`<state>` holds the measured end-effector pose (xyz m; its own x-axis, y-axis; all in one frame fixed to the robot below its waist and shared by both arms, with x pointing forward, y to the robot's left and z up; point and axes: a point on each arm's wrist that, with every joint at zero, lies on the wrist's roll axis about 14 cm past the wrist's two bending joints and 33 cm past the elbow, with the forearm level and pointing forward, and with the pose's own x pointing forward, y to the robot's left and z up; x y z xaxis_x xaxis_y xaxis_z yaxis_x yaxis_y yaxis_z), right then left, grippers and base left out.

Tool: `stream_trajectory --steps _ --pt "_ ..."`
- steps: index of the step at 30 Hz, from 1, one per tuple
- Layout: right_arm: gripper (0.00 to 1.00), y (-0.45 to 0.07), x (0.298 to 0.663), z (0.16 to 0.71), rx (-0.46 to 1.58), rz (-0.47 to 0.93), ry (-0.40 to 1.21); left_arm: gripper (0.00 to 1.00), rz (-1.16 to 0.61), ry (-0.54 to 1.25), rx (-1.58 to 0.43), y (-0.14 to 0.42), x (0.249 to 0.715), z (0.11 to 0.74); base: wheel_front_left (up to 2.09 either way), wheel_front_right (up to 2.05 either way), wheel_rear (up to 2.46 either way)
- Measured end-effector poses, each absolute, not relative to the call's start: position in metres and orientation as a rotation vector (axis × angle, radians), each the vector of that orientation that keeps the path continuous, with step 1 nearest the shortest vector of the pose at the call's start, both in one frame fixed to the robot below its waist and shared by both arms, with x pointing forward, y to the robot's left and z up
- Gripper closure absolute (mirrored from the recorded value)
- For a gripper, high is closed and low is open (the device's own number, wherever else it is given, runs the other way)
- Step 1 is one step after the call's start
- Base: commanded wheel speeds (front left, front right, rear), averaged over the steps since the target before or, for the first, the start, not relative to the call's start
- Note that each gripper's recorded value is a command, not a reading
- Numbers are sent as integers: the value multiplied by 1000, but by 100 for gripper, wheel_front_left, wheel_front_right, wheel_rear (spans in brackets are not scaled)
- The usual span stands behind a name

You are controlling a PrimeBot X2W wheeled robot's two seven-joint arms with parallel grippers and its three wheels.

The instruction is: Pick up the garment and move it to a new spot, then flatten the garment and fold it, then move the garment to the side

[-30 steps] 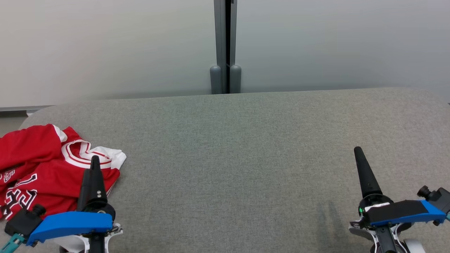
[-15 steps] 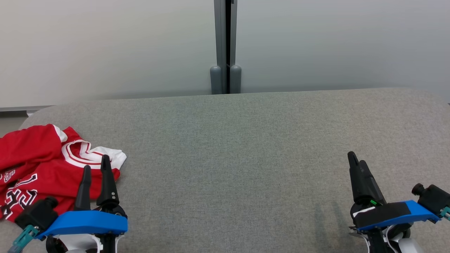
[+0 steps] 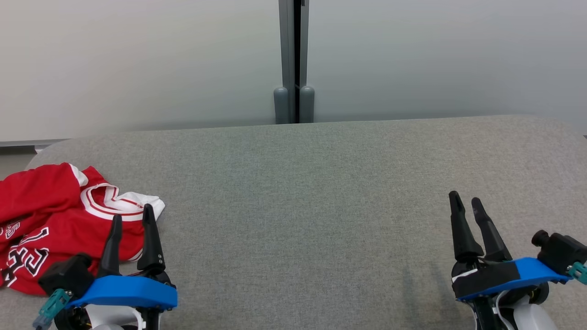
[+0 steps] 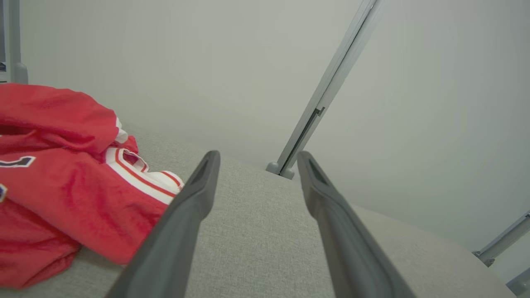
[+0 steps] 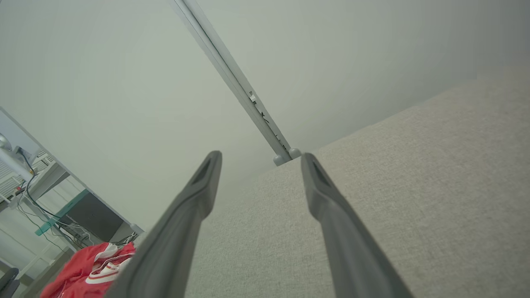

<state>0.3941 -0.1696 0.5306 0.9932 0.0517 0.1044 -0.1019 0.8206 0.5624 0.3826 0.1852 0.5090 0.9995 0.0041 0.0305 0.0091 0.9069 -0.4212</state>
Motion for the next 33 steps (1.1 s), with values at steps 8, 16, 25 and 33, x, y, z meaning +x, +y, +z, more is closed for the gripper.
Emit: stream_trajectory --steps 8,16,25,33 --pt "0 -158 393 539 495 125 -109 0 -11 -47 -354 184 382 512 0 0 0" --pt "0 -155 393 537 395 136 -113 0 -28 -60 -280 180 381 514 0 0 0" --pt "0 -156 393 537 314 137 -126 0 -46 -73 -209 176 381 515 0 0 0" --pt "0 -154 393 538 265 141 -137 0 -60 -83 -154 172 381 516 0 0 0"
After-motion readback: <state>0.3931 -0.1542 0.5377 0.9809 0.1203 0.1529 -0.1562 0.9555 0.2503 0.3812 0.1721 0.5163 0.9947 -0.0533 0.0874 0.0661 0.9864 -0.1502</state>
